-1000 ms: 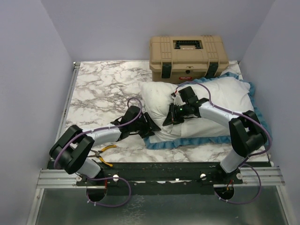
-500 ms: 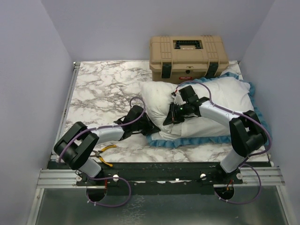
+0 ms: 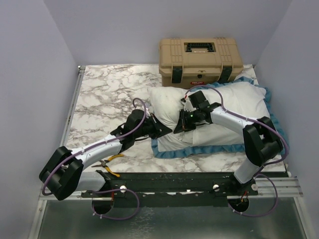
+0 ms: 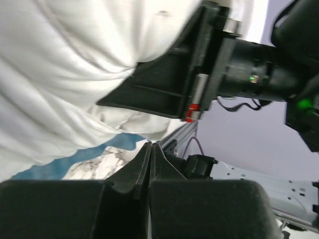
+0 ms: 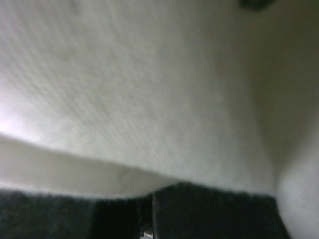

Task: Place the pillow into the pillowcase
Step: Stuff the pillow into the pillowcase.

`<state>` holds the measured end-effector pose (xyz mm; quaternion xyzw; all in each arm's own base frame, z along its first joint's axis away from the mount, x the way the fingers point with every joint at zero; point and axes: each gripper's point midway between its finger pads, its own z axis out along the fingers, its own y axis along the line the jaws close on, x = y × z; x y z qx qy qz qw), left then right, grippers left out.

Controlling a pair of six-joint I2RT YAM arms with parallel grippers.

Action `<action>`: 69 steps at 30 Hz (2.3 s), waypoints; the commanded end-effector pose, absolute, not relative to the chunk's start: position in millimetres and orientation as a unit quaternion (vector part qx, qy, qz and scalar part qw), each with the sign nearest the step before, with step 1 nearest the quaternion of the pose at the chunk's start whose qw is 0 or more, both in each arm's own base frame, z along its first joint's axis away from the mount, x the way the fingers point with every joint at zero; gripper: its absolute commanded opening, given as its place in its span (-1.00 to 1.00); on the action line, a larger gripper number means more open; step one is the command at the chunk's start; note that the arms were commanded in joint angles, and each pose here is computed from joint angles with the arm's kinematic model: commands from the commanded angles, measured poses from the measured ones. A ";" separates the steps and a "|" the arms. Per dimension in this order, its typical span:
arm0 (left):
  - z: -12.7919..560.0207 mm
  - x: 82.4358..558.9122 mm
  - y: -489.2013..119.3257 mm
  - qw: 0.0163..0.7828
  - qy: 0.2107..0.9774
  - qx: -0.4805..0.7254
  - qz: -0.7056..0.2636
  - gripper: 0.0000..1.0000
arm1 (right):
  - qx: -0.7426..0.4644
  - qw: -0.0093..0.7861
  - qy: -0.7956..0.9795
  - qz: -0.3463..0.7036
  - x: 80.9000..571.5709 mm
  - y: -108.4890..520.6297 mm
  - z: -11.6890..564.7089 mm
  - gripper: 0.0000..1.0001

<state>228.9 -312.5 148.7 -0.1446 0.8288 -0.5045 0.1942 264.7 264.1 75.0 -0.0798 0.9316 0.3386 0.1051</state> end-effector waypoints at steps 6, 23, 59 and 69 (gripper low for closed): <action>200.6 229.1 -322.4 0.216 0.806 -0.105 -0.541 -1.00 | -0.070 0.067 0.961 0.258 251.4 243.2 32.8 -1.00; 94.7 241.1 -291.8 0.195 0.854 -0.248 -0.414 0.14 | -0.038 0.055 0.957 0.282 252.4 250.3 36.0 -1.00; 199.2 238.3 -345.2 0.201 0.785 -0.169 -0.561 -1.00 | -0.099 0.081 0.954 0.270 259.2 264.8 47.2 -1.00; 232.4 246.8 -335.0 0.239 0.739 -0.194 -0.599 -1.00 | -0.117 -0.007 0.918 0.378 207.2 284.4 55.2 -0.24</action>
